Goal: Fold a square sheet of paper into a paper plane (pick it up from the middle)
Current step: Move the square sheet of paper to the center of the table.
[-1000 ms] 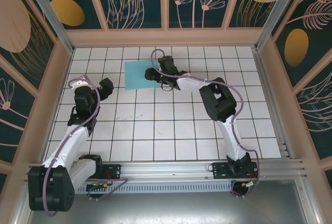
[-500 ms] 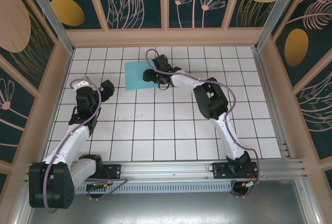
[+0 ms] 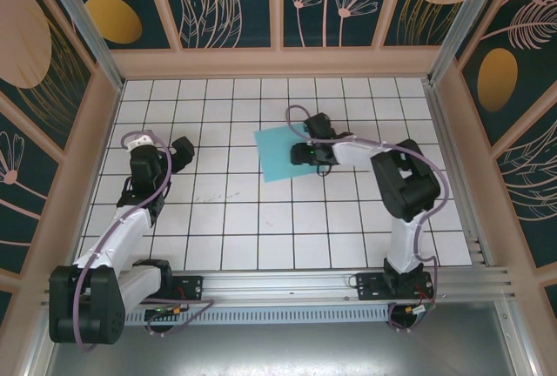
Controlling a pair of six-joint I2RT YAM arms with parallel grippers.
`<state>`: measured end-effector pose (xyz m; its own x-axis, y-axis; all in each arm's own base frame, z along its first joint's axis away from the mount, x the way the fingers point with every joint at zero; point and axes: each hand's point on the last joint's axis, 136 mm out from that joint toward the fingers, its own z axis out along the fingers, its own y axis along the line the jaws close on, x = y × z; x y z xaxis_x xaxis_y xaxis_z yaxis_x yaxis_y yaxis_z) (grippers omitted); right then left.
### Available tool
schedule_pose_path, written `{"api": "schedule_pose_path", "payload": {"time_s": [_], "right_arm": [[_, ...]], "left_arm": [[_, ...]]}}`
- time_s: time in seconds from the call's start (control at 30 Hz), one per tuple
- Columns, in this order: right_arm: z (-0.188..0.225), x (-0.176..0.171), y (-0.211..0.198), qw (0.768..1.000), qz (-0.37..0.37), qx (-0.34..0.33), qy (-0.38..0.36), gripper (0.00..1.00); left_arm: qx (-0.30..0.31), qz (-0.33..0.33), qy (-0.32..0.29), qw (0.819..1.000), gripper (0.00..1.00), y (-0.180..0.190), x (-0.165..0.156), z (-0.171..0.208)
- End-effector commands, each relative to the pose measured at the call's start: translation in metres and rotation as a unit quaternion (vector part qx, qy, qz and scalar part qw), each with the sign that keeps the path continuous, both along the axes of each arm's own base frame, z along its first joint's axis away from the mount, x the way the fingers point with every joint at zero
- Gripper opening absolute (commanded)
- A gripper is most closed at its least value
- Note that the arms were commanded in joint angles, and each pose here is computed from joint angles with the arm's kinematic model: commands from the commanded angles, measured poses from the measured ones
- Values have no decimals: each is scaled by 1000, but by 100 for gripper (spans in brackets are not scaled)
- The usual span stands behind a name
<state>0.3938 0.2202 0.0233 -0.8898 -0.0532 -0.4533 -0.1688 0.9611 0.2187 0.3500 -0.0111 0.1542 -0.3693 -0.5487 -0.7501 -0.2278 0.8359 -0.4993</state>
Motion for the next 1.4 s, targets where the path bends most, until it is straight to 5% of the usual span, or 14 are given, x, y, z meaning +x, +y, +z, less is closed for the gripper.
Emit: {"api": "schedule_pose_path", "payload": {"time_s": [0.0, 0.17, 0.53, 0.7, 1.1, 1.37], "right_arm": [[-17, -29, -42, 996, -9, -68, 65, 71], [32, 2, -8, 999, -25, -26, 32, 79], [-13, 41, 19, 994, -64, -63, 66, 86], [-27, 22, 15, 991, -61, -76, 88, 85], [-54, -118, 12, 979, -59, -106, 162, 84], [16, -92, 22, 992, -45, -83, 86, 92]], "left_arm": [[-9, -9, -4, 1000, 98, -3, 5, 7], [-13, -16, 1, 1000, 99, -6, 6, 5], [-16, -28, 17, 999, 99, -10, 9, -4], [-19, -32, 21, 999, 99, -12, 9, -6], [-31, -45, 29, 998, 99, -18, 10, -10], [-34, -55, 37, 997, 99, -21, 12, -14]]}}
